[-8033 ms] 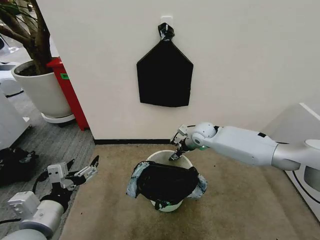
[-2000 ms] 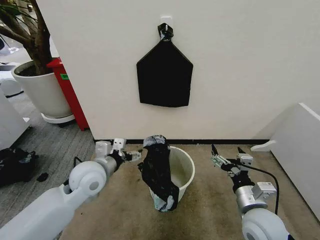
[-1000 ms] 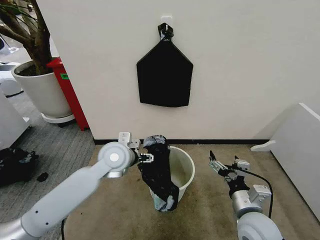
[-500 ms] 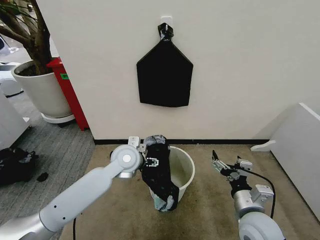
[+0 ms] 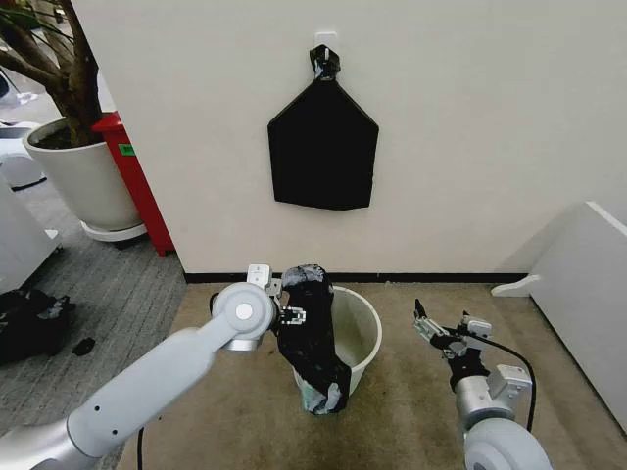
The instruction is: Place the garbage bag over the trash bin.
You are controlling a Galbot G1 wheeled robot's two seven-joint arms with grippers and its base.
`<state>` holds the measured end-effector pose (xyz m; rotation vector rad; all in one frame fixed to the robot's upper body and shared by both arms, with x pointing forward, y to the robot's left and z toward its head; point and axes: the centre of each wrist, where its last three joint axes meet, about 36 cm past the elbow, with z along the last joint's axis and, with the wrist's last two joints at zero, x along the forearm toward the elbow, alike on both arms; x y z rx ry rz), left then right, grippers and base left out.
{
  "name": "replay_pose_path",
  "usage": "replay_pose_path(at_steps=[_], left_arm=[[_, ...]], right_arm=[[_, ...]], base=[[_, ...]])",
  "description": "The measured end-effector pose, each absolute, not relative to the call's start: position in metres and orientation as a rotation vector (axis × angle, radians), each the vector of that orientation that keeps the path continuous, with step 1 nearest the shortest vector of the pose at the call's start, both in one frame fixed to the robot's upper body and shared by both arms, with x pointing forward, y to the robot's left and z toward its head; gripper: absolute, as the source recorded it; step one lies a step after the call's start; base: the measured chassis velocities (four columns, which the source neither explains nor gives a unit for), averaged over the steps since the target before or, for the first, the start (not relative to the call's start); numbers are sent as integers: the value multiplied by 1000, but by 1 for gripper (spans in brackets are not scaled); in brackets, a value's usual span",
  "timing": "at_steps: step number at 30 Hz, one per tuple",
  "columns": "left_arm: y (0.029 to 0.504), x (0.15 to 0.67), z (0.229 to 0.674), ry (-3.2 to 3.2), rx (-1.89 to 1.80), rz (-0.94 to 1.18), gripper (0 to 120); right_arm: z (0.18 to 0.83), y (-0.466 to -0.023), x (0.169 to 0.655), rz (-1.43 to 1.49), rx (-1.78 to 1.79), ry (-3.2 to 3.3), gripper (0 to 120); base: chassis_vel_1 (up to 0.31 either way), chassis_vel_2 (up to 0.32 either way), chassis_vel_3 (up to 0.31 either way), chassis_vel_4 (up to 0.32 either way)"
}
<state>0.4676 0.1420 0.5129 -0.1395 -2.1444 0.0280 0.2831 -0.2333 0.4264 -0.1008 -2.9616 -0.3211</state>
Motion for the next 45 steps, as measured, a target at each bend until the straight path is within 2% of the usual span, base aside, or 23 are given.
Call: replay_pose_path(at_steps=[37, 45], left_arm=[[114, 497, 452, -2048, -101, 32, 100], [114, 495, 445, -2037, -97, 29, 75]], right_arm=[[409, -233, 281, -320, -125, -2911, 100], [407, -232, 282, -318, -122, -2907, 100]], base=[[0, 0, 0, 0], [0, 0, 0, 0]])
